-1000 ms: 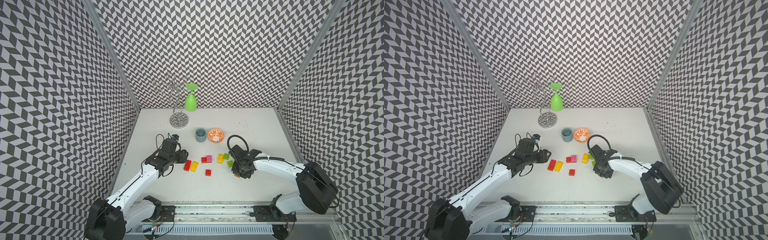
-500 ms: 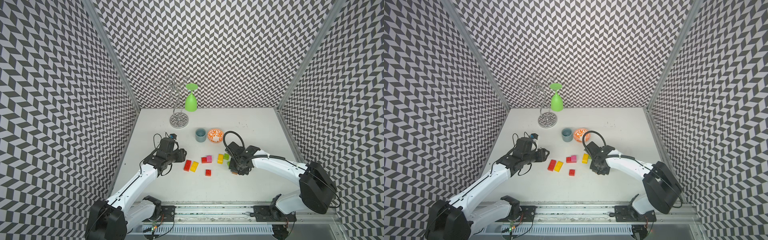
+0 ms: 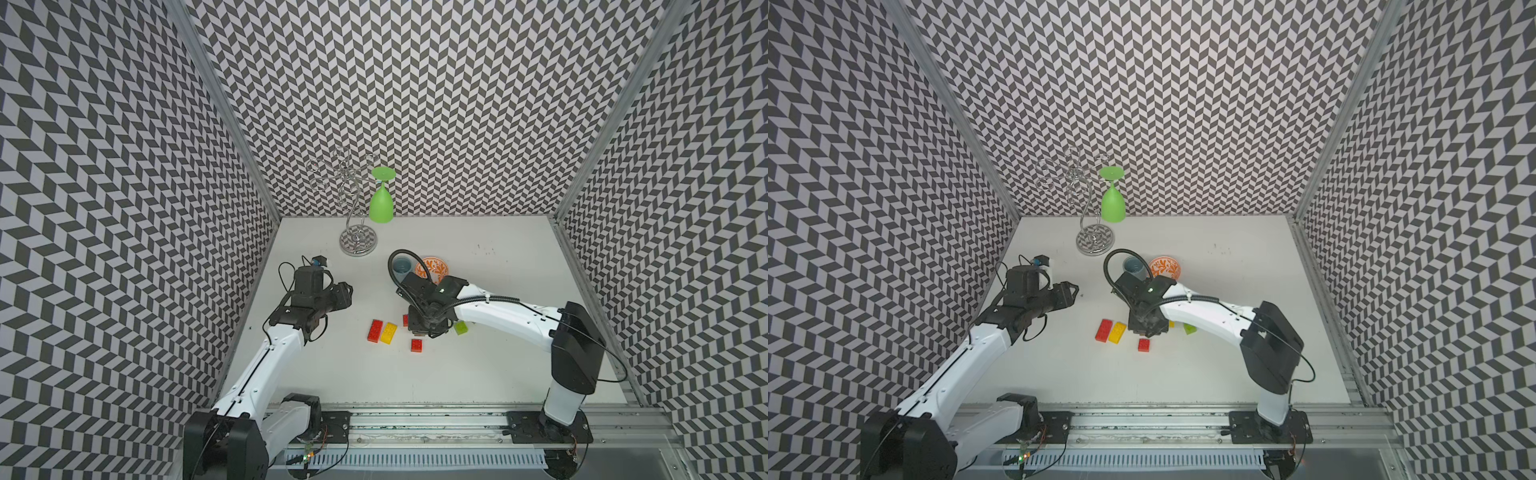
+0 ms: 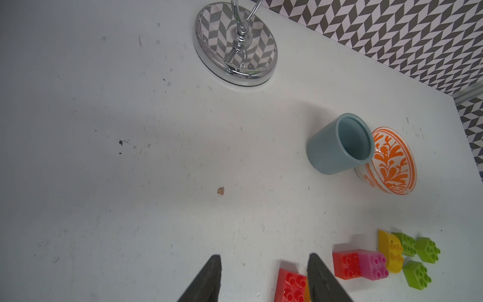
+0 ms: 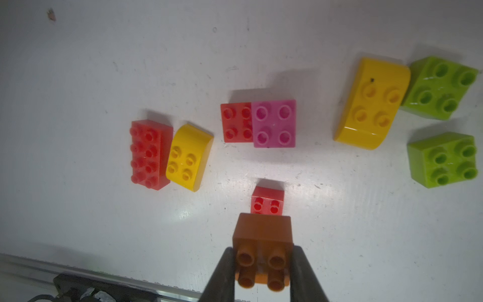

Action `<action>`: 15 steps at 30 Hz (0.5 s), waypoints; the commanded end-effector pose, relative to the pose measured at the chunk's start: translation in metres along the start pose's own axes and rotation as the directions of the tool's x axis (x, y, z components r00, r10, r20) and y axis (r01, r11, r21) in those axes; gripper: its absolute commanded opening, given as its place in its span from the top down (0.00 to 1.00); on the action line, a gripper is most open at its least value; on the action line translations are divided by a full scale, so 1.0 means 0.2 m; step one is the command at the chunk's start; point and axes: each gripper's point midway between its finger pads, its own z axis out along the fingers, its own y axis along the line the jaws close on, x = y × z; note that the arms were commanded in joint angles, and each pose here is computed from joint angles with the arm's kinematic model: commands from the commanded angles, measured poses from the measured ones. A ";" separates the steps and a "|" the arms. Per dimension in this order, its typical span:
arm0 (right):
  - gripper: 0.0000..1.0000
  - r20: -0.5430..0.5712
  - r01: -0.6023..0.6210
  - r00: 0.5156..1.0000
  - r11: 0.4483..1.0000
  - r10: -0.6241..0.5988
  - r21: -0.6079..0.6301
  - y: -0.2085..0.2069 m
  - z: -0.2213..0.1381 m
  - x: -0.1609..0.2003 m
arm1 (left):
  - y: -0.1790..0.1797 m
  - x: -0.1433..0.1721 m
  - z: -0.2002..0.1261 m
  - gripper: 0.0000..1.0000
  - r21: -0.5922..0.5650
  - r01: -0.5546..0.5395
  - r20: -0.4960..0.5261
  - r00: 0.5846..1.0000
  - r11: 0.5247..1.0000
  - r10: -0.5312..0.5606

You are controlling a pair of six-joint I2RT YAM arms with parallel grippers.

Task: Assemble the letter s with lego
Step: Pick up the lego brick from the center of the board, then assemble the lego brick with the lego brick.

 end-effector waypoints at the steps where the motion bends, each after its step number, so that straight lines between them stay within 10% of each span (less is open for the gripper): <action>1: 1.00 -0.045 0.014 0.999 1.000 -0.013 0.012 0.04 0.03 0.05 | -0.02 0.00 0.00 0.45 0.032 -0.004 0.010 1.000 0.999 0.004; 15: 1.00 -0.080 -0.062 0.995 0.997 0.065 0.034 0.05 0.18 0.13 | -0.03 0.03 0.01 0.46 0.055 0.001 -0.014 1.000 0.999 0.000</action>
